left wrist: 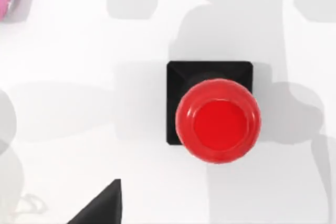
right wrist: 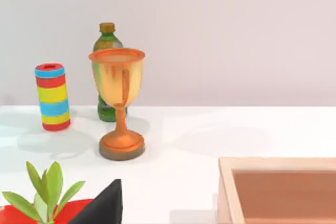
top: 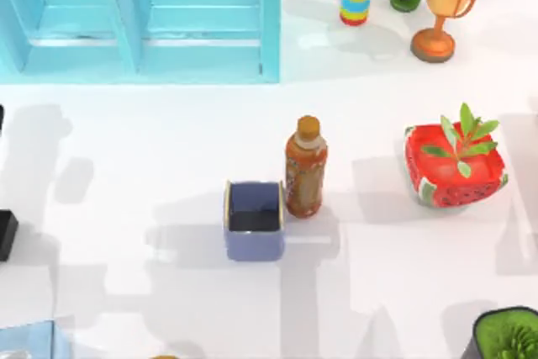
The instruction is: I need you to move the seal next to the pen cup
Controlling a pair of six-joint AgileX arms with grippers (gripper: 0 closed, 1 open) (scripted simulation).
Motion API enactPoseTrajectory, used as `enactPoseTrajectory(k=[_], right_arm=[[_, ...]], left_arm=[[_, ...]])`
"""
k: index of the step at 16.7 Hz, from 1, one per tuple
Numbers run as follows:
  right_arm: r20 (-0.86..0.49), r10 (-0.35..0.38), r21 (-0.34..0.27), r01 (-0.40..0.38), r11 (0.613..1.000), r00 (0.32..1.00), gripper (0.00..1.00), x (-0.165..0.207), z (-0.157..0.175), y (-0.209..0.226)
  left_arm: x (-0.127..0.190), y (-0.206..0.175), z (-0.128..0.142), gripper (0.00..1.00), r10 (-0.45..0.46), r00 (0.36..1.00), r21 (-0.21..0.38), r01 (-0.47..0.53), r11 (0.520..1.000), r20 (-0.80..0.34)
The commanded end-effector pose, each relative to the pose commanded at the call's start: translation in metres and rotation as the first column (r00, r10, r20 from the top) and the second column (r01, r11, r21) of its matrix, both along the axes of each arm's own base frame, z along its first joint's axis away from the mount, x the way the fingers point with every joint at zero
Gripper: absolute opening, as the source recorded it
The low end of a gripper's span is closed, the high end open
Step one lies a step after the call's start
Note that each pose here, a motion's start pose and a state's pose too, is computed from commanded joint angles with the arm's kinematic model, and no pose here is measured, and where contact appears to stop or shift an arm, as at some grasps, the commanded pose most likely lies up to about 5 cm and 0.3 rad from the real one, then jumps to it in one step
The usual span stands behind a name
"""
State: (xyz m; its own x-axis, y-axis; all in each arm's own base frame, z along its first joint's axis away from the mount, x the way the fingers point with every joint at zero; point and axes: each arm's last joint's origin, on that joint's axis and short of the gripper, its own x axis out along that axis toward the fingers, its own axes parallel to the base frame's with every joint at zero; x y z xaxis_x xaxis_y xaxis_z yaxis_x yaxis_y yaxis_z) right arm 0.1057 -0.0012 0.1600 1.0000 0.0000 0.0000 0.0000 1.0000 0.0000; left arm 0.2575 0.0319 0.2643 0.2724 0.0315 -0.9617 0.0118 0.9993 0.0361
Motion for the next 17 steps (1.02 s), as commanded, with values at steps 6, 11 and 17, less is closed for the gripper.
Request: enactPoseTrajectory(k=[6, 11, 17], right_arm=[[0.0, 0.0, 0.0, 0.0, 1.0, 1.0, 1.0, 0.0, 0.0, 0.0], [0.0, 0.0, 0.0, 0.0, 1.0, 1.0, 1.0, 0.0, 0.0, 0.0], [0.0, 0.0, 0.0, 0.0, 1.0, 1.0, 1.0, 0.0, 0.0, 0.0]], left_arm=[[0.045, 0.013, -0.013, 1.0, -0.007, 0.969, -0.028, 0.0, 1.0, -0.247], [0.05, 0.015, -0.015, 1.0, -0.008, 0.962, -0.032, -0.001, 0.999, -0.273], [0.051, 0.014, -0.036, 1.0, -0.008, 0.96, -0.033, -0.002, 0.999, -0.278]])
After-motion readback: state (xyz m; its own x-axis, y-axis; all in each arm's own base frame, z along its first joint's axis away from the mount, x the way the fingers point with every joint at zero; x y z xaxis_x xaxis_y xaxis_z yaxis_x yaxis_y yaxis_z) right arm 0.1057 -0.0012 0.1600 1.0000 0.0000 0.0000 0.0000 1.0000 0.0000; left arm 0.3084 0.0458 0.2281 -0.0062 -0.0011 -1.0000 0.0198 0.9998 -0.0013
